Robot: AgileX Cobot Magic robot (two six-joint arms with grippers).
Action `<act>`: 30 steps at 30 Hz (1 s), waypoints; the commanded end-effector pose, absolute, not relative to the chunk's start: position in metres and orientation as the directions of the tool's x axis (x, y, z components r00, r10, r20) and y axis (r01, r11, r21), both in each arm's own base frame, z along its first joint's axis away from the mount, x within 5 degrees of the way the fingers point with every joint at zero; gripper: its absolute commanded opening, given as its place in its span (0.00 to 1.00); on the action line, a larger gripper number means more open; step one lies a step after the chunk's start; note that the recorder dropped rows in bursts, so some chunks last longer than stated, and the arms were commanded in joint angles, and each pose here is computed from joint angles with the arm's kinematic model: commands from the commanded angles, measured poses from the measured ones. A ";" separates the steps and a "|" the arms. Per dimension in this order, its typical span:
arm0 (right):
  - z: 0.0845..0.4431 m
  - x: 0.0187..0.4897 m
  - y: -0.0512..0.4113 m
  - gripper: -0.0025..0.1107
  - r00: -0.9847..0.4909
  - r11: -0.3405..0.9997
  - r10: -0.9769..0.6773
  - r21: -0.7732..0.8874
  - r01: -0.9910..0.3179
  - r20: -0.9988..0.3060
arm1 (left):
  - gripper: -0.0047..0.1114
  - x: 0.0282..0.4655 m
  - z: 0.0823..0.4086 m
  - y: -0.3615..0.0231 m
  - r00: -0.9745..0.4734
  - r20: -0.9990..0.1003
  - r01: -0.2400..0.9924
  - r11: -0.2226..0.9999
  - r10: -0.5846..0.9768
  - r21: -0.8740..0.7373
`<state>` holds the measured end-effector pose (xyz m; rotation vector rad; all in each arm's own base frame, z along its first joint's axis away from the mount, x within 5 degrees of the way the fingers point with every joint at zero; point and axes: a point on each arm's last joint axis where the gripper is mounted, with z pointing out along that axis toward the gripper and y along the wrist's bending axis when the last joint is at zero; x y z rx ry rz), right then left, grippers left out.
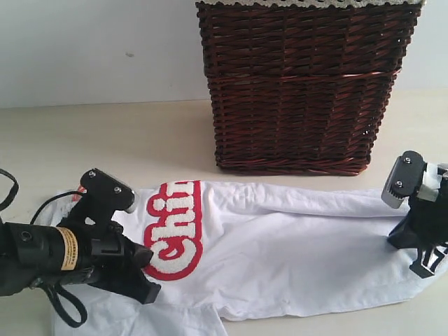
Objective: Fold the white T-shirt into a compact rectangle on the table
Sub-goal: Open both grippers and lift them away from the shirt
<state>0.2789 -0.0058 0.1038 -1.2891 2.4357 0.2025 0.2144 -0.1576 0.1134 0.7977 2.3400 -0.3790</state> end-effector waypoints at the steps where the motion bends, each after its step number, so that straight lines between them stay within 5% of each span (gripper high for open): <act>1: 0.097 0.278 -0.006 0.05 -0.504 0.553 -0.778 -0.030 -0.832 -0.376 | 0.04 0.226 0.137 -0.159 -0.550 -0.778 0.559 0.826 0.302 -0.075; 6: 0.107 0.277 -0.005 0.05 -0.492 0.552 -0.776 -0.046 -0.833 -0.395 | 0.04 0.247 0.196 -0.146 -0.142 -0.987 0.387 0.922 0.069 0.009; 10: 0.130 0.277 -0.003 0.05 -0.456 0.545 -0.779 -0.106 -0.831 -0.431 | 0.04 0.249 0.239 -0.124 0.216 -0.974 0.167 0.985 -0.066 -0.030; 15: 0.161 0.274 -0.003 0.05 -0.407 0.544 -0.784 -0.202 -0.815 -0.469 | 0.04 0.246 0.248 -0.119 0.155 -0.987 0.220 0.975 -0.044 -0.009; 21: 0.192 0.265 0.000 0.05 -0.346 0.530 -0.789 -0.276 -0.802 -0.508 | 0.04 0.234 0.233 -0.135 0.065 -0.937 0.518 0.791 0.344 0.327; 30: 0.240 0.231 0.016 0.05 -0.204 0.439 -0.782 -0.288 -0.851 -0.589 | 0.04 0.207 0.263 -0.120 0.064 -0.852 0.571 0.681 0.520 0.459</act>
